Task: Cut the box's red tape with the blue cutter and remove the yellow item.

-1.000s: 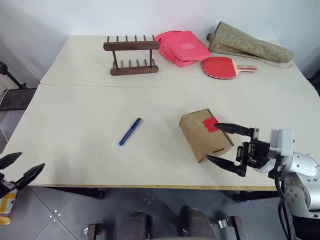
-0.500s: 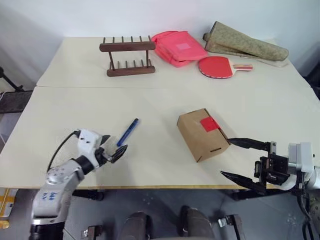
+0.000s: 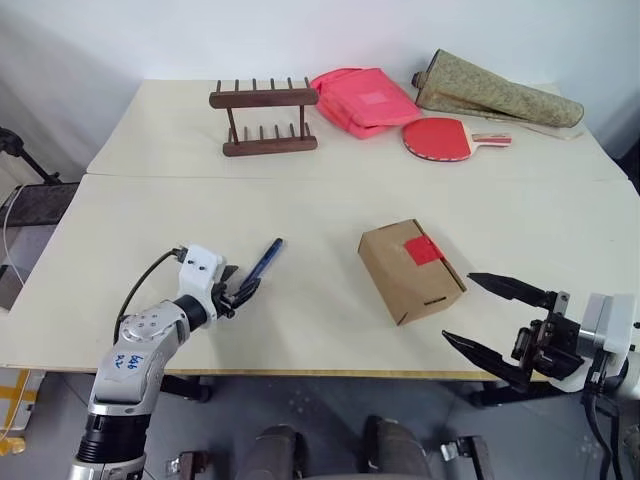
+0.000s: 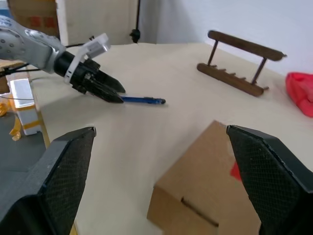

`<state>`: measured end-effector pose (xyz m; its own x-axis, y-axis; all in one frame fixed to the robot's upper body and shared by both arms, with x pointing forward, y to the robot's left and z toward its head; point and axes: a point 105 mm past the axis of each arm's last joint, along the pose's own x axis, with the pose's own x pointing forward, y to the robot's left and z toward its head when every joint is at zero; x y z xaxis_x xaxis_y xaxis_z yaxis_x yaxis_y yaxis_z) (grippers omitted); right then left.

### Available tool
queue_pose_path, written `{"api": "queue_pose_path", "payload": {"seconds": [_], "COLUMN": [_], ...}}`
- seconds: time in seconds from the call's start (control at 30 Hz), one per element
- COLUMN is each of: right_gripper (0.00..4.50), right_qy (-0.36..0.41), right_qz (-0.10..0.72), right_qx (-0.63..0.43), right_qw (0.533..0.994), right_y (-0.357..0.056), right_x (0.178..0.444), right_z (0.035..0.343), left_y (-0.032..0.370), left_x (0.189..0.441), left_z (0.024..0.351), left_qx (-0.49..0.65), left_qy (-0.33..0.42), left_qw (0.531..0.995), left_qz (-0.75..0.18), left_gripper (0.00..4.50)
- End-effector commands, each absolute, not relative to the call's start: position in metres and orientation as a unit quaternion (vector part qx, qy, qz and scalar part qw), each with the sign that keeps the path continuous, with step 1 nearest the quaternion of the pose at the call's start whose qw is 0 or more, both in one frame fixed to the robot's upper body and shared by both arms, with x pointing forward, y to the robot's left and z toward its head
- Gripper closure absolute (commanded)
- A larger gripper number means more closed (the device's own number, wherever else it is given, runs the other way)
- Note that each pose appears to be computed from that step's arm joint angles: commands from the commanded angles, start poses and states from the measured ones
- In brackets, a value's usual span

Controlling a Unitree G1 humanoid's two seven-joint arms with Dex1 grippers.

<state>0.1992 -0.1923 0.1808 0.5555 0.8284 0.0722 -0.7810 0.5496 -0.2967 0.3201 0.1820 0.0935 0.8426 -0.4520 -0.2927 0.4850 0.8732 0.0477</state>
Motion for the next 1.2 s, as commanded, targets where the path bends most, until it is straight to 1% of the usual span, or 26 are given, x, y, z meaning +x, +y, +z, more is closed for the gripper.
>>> {"api": "queue_pose_path", "payload": {"seconds": [0.03, 0.1, 0.17, 0.27, 0.33, 0.4, 0.47, 0.53, 0.6, 0.63, 0.67, 0.73, 0.8, 0.83, 0.93, 0.97, 1.0, 1.1, 1.2], "right_gripper": [0.0, 0.0, 0.0, 0.0, 0.0, 0.0, 0.0, 0.0, 0.0, 0.0, 0.0, 0.0, 0.0, 0.42, 1.24, 1.7, 1.98, 2.96, 4.16], "right_qy": [-0.114, -0.115, -0.119, -0.127, -0.128, -0.116, -0.099, -0.073, -0.005, 0.039, 0.064, 0.081, 0.11, 0.134, 0.165, 0.161, 0.158, 0.137, 0.132], "right_qz": [0.452, 0.45, 0.447, 0.451, 0.478, 0.518, 0.546, 0.551, 0.568, 0.568, 0.569, 0.567, 0.553, 0.546, 0.525, 0.519, 0.516, 0.499, 0.499], "right_qx": [-0.129, -0.129, -0.128, -0.127, -0.121, -0.11, -0.105, -0.103, -0.1, -0.104, -0.108, -0.104, -0.126, -0.134, -0.179, -0.212, -0.235, -0.22, -0.231], "right_qw": [0.875, 0.876, 0.877, 0.874, 0.86, 0.84, 0.825, 0.825, 0.817, 0.815, 0.813, 0.813, 0.816, 0.816, 0.815, 0.812, 0.808, 0.827, 0.825], "right_y": [-0.197, -0.199, -0.2, -0.198, -0.186, -0.169, -0.158, -0.151, -0.137, -0.134, -0.132, -0.13, -0.132, -0.133, -0.134, -0.134, -0.133, -0.126, -0.123], "right_x": [0.195, 0.194, 0.193, 0.191, 0.187, 0.181, 0.177, 0.178, 0.178, 0.179, 0.179, 0.18, 0.187, 0.19, 0.2, 0.207, 0.211, 0.224, 0.228], "right_z": [0.181, 0.178, 0.177, 0.18, 0.185, 0.189, 0.19, 0.187, 0.175, 0.165, 0.159, 0.157, 0.148, 0.141, 0.125, 0.119, 0.116, 0.117, 0.111], "left_y": [0.179, 0.179, 0.177, 0.164, 0.16, 0.155, 0.147, 0.14, 0.126, 0.118, 0.111, 0.102, 0.088, 0.082, 0.074, 0.074, 0.074, 0.076, 0.072], "left_x": [0.308, 0.309, 0.311, 0.316, 0.315, 0.302, 0.284, 0.269, 0.252, 0.249, 0.248, 0.25, 0.252, 0.253, 0.261, 0.265, 0.266, 0.258, 0.256], "left_z": [0.054, 0.053, 0.055, 0.074, 0.094, 0.111, 0.115, 0.112, 0.103, 0.098, 0.095, 0.092, 0.082, 0.078, 0.073, 0.073, 0.074, 0.069, 0.068], "left_qx": [0.053, 0.059, 0.067, 0.066, 0.108, 0.171, 0.222, 0.248, 0.29, 0.297, 0.303, 0.308, 0.315, 0.323, 0.33, 0.325, 0.322, 0.346, 0.336], "left_qy": [0.218, 0.216, 0.204, 0.148, 0.096, 0.052, 0.038, 0.04, 0.048, 0.055, 0.056, 0.059, 0.071, 0.073, 0.079, 0.085, 0.089, 0.09, 0.095], "left_qw": [0.938, 0.938, 0.937, 0.935, 0.917, 0.87, 0.81, 0.763, 0.692, 0.674, 0.664, 0.66, 0.652, 0.648, 0.661, 0.672, 0.68, 0.656, 0.655], "left_qz": [-0.263, -0.265, -0.274, -0.316, -0.371, -0.46, -0.542, -0.596, -0.659, -0.674, -0.682, -0.682, -0.686, -0.686, -0.67, -0.659, -0.652, -0.664, -0.67], "left_gripper": [2.92, 3.54, 4.05, 4.06, 4.06, 4.06, 4.06, 4.06, 4.06, 4.06, 4.06, 4.06, 4.06, 4.06, 4.06, 4.06, 4.06, 4.06, 4.06]}}
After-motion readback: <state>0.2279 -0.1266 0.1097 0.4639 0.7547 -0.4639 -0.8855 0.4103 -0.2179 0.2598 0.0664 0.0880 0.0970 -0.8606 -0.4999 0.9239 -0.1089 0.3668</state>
